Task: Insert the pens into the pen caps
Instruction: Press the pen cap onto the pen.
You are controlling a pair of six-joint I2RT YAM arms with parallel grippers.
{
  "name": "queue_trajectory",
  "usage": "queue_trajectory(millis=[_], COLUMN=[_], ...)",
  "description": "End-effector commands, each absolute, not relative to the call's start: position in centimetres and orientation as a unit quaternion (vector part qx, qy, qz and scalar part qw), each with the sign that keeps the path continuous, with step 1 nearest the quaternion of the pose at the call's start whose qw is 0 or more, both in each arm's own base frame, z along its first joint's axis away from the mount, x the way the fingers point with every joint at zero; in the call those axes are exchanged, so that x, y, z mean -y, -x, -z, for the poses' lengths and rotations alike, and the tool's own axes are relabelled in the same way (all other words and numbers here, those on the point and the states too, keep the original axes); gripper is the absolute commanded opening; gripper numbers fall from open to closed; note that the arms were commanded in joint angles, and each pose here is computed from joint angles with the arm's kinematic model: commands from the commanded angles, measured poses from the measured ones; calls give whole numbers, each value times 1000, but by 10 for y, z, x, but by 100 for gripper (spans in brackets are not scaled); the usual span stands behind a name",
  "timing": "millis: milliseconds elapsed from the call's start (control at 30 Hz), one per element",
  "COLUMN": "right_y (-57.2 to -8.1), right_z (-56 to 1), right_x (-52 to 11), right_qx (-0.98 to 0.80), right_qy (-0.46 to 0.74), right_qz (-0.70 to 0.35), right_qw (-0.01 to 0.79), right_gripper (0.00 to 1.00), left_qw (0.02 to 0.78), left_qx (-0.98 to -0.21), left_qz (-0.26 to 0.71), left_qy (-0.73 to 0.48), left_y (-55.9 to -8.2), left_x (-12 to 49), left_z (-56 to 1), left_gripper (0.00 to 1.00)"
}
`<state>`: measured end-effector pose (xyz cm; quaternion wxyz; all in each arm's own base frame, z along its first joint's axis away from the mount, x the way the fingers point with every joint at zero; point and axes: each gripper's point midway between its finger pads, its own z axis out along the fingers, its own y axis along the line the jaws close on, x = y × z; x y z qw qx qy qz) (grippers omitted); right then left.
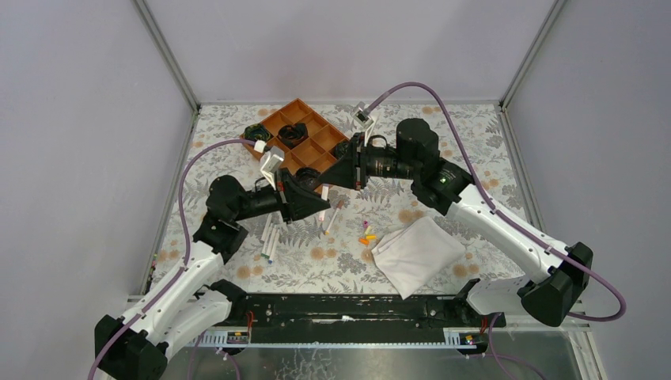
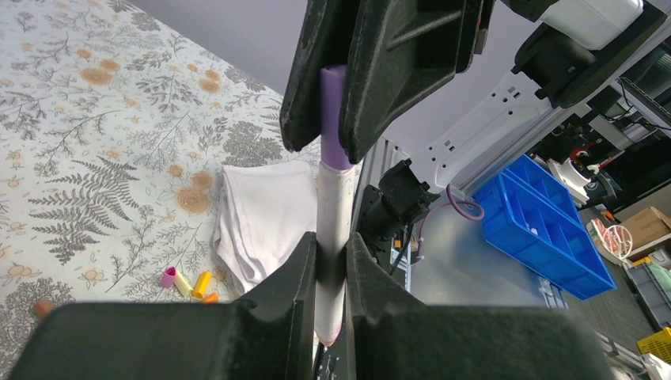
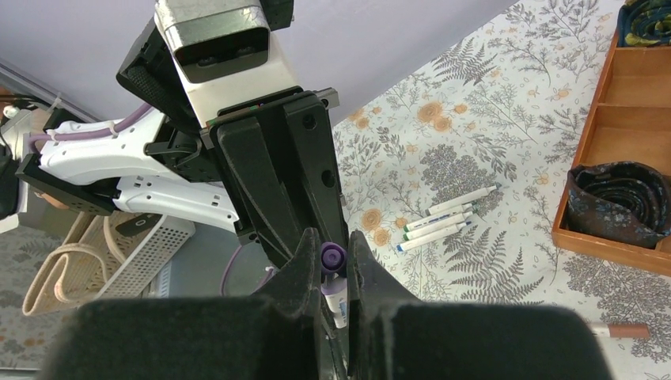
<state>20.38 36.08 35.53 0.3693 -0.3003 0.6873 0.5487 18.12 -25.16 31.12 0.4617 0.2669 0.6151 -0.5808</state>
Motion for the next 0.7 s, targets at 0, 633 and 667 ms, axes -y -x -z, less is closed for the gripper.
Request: queue_trajectory(millis=[0,633,667], right_y=[-156,-101,-101], right_z=[-331,-293,-290], right_x=[-362,-348,-347], right_qx=[-697,-703,-706], right_qy=[326,367,365], right_qz=[-584,-592,-590], right_qw=[258,145,142], right_gripper=[0,0,0], left_qw=[538,546,547], left_qx=[-600,-599,-598], left_qz=[550,554,554], left_qy=[-221,-190,-189], left_y=[-211,-220,-221], left_x=[242,234,234], left_z=[-337,-338,-338], left_gripper=[0,0,0])
